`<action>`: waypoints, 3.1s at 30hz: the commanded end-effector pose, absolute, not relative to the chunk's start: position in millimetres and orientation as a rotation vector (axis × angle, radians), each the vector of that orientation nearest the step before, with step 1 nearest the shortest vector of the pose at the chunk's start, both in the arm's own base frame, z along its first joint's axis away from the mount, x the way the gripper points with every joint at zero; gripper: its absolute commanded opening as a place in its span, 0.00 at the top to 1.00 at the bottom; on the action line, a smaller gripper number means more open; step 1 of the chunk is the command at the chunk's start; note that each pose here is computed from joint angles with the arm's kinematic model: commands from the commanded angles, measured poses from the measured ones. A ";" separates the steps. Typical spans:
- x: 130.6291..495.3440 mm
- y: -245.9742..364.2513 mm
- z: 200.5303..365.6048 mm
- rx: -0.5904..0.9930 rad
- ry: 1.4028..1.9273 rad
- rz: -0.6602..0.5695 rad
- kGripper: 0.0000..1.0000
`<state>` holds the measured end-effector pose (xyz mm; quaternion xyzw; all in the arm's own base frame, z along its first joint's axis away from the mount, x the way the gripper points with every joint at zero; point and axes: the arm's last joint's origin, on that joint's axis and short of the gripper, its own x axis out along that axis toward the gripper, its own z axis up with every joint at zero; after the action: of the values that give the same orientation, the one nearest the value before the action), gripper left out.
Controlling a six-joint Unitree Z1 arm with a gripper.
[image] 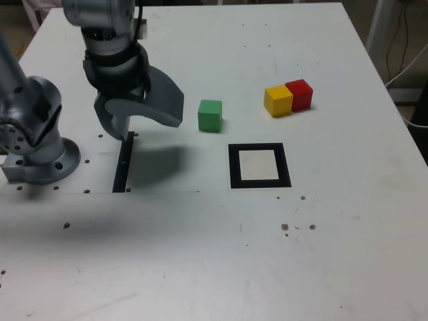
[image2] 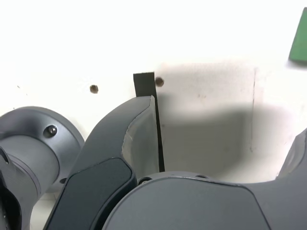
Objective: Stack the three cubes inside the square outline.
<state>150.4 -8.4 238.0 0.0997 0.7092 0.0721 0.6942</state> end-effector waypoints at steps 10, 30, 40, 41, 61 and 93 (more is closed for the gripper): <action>158.1 8.2 274.2 0.211 1.576 0.149 0.01; 221.6 21.1 345.6 0.368 1.615 -0.086 0.01; 262.4 41.8 359.3 0.382 1.641 -0.149 0.01; 267.0 44.4 359.0 0.380 1.641 -0.152 0.01; 353.4 126.8 348.6 0.452 1.600 -0.155 0.00; 426.1 152.3 302.7 1.084 1.498 -0.589 0.01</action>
<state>423.6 152.3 306.0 0.4596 0.6362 -0.2518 0.5663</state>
